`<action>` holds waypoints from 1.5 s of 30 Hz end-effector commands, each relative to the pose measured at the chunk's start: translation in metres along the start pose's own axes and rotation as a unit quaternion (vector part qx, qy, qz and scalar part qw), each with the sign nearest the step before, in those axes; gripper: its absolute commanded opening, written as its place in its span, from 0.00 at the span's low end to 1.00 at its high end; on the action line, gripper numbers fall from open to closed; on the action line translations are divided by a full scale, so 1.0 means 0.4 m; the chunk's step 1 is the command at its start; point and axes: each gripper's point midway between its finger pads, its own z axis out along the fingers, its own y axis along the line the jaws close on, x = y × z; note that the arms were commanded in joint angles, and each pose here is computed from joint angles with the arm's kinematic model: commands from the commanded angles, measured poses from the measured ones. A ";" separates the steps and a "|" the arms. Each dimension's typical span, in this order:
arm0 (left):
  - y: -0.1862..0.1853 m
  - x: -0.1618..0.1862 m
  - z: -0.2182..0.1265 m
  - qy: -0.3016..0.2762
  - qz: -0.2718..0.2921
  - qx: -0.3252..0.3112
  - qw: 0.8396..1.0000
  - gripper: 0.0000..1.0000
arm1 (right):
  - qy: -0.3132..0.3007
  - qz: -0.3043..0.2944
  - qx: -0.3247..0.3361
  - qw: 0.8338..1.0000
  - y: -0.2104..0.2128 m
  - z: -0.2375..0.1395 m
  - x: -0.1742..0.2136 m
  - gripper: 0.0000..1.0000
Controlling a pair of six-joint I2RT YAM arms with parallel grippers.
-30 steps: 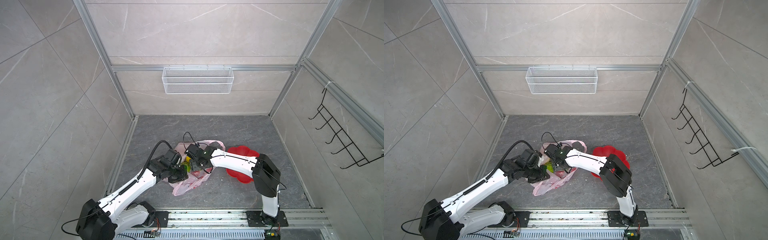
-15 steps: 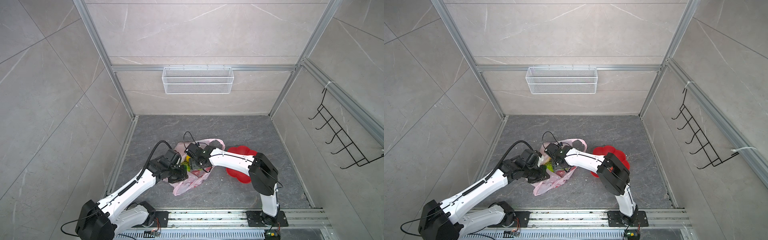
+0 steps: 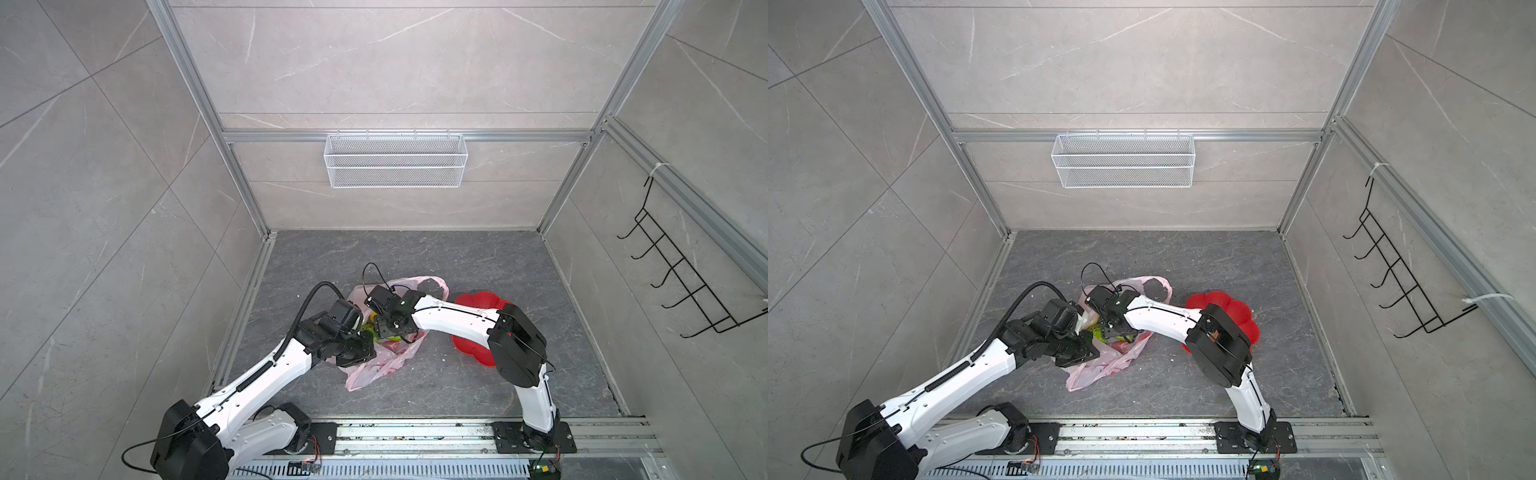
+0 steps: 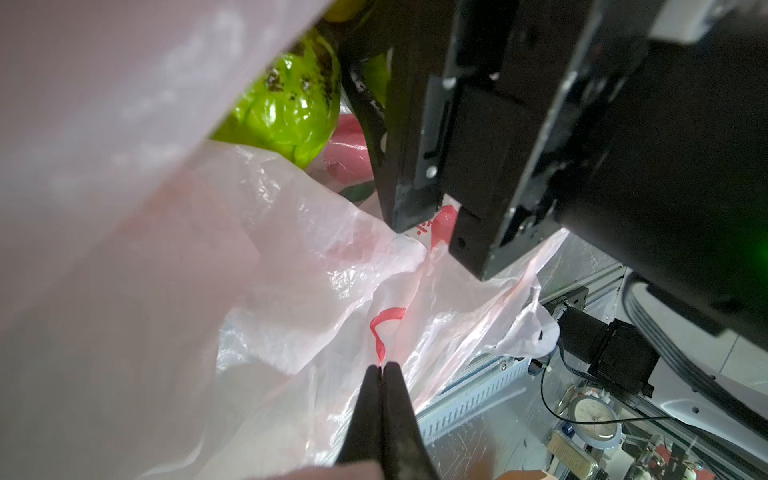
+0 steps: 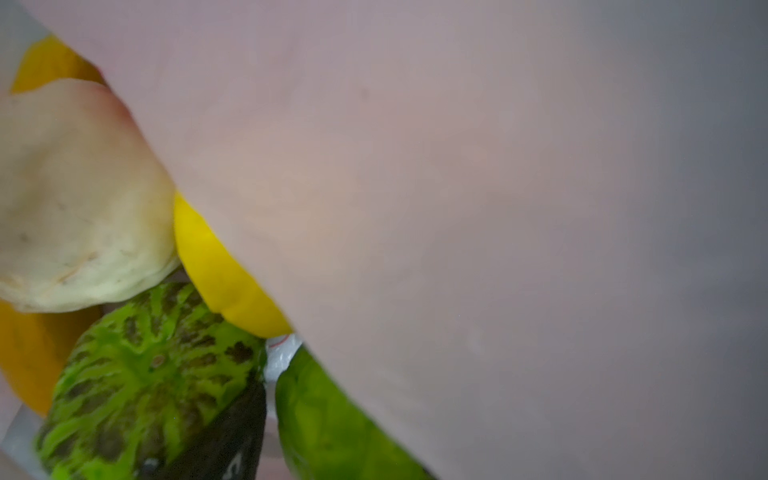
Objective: Take the fake fruits out of the plastic bag
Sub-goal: 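Close the right gripper on the smooth green fruit inside the bag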
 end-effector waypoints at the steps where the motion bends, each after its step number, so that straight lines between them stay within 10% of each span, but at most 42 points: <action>1: -0.012 -0.001 -0.005 -0.004 0.004 0.010 1.000 0.00 | 0.009 0.005 0.007 1.000 -0.003 0.020 0.002 0.76; 20: 0.008 -0.030 -0.023 -0.038 0.000 -0.023 0.999 0.00 | -0.016 -0.011 -0.021 1.000 -0.001 -0.080 -0.032 0.42; 45: -0.041 -0.129 -0.104 -0.133 0.011 -0.029 0.991 0.00 | -0.016 -0.084 -0.118 0.989 0.028 -0.290 0.019 0.34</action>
